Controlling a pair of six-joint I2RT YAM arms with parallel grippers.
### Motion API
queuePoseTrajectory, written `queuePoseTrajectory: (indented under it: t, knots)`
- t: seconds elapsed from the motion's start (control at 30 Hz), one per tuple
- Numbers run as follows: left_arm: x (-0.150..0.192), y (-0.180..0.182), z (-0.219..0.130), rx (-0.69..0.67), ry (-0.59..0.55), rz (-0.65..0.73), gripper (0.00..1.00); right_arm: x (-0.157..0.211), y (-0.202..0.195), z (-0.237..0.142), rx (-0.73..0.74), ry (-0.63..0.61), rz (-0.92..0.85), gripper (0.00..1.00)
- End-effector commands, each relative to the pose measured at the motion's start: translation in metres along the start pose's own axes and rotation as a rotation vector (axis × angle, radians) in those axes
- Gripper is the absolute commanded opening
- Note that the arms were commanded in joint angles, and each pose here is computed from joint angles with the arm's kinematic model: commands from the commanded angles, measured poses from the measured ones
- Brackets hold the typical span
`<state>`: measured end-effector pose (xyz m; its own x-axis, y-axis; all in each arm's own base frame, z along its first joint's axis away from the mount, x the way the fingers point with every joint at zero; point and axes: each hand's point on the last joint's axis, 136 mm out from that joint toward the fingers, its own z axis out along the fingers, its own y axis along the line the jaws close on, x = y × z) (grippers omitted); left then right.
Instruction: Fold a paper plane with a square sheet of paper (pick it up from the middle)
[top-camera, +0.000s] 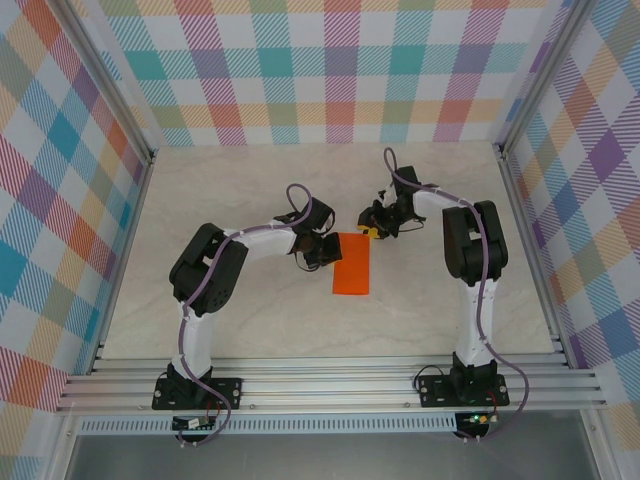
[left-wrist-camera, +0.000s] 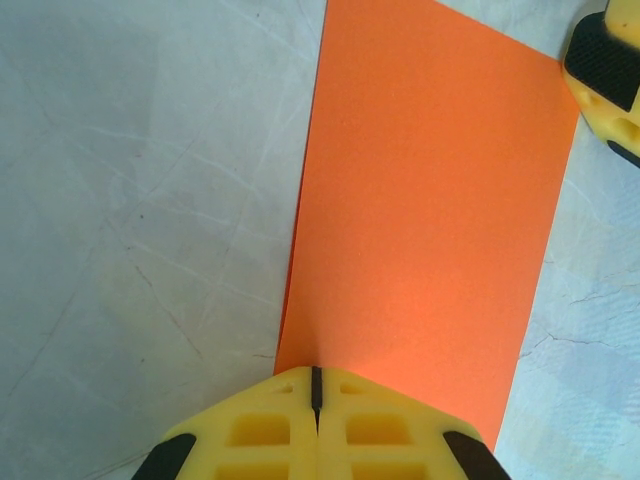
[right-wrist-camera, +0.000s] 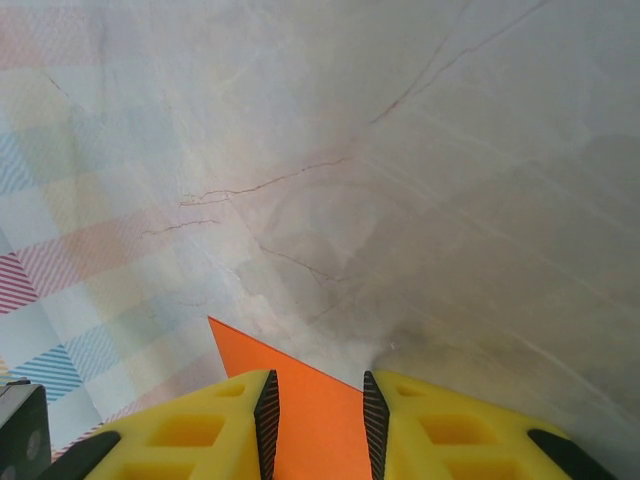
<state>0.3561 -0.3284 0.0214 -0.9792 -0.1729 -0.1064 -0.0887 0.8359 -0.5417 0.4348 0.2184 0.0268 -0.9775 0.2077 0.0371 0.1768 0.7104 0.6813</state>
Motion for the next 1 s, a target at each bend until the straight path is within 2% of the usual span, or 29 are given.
queuePoseTrajectory:
  t: [0.0,0.2,0.37,0.53,0.7,0.87,0.97]
  knots:
    - [0.031,0.041,0.016,-0.134,0.111,-0.032,0.0,0.004,0.005,-0.015,0.016,-0.01,-0.031,0.32]
    - [0.029,0.036,0.014,-0.121,0.106,-0.027,0.0,0.02,0.034,-0.047,-0.054,-0.044,-0.088,0.33]
    - [0.028,0.032,0.013,-0.112,0.104,-0.025,0.0,0.046,0.023,-0.044,-0.08,-0.019,-0.052,0.34]
    - [0.028,0.032,0.013,-0.113,0.104,-0.024,0.0,0.082,0.017,-0.027,-0.101,0.069,-0.052,0.34]
    - [0.028,0.032,0.013,-0.112,0.106,-0.025,0.0,0.114,-0.001,-0.018,-0.064,0.111,-0.05,0.35]
    - [0.028,0.032,0.014,-0.111,0.109,-0.025,0.0,0.134,-0.03,-0.008,-0.011,0.153,-0.011,0.35]
    - [0.029,0.033,0.014,-0.114,0.11,-0.025,0.0,0.135,-0.024,-0.017,-0.015,0.14,-0.03,0.36]
